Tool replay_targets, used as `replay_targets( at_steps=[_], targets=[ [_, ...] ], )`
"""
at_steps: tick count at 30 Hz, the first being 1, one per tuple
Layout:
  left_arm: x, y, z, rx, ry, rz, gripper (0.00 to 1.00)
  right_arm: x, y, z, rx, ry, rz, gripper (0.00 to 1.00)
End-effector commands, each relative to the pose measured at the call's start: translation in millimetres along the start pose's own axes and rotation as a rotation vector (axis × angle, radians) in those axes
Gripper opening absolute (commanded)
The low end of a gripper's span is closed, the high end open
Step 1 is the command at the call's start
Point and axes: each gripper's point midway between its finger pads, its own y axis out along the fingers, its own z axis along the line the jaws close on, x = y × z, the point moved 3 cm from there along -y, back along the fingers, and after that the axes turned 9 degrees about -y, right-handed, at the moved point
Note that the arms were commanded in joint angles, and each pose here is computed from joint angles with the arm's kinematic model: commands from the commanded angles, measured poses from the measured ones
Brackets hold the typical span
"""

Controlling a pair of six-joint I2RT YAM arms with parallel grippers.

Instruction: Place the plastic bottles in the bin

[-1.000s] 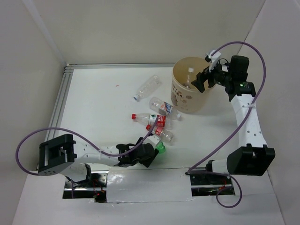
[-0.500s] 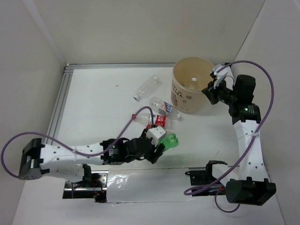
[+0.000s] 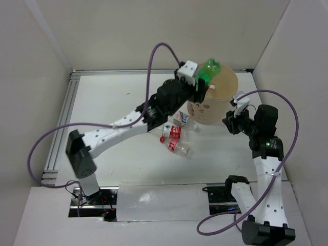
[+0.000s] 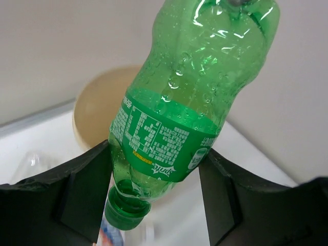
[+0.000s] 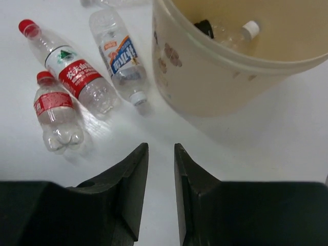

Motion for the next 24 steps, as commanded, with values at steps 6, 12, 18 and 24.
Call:
replay_targets(
  at_steps=[6, 12, 18, 24],
  targets=[
    [46, 98, 11, -0.025, -0.191, -0.152, 0.12, -19, -3, 20, 0.066, -0.003, 0.029, 0.38],
    [1, 125, 29, -0.038, -0.223, -0.036, 0.75, -31, 0, 43, 0.231, -0.106, 0.007, 0.89],
    [13, 116, 20, -0.083, -0.225, -0.044, 1.0, -51, 23, 51, 0.354, -0.139, -0.004, 0.92],
    [66, 74, 28, -0.033, -0.227, -0.127, 1.0, -60, 46, 64, 0.495, -0.14, 0.015, 0.88]
  ],
)
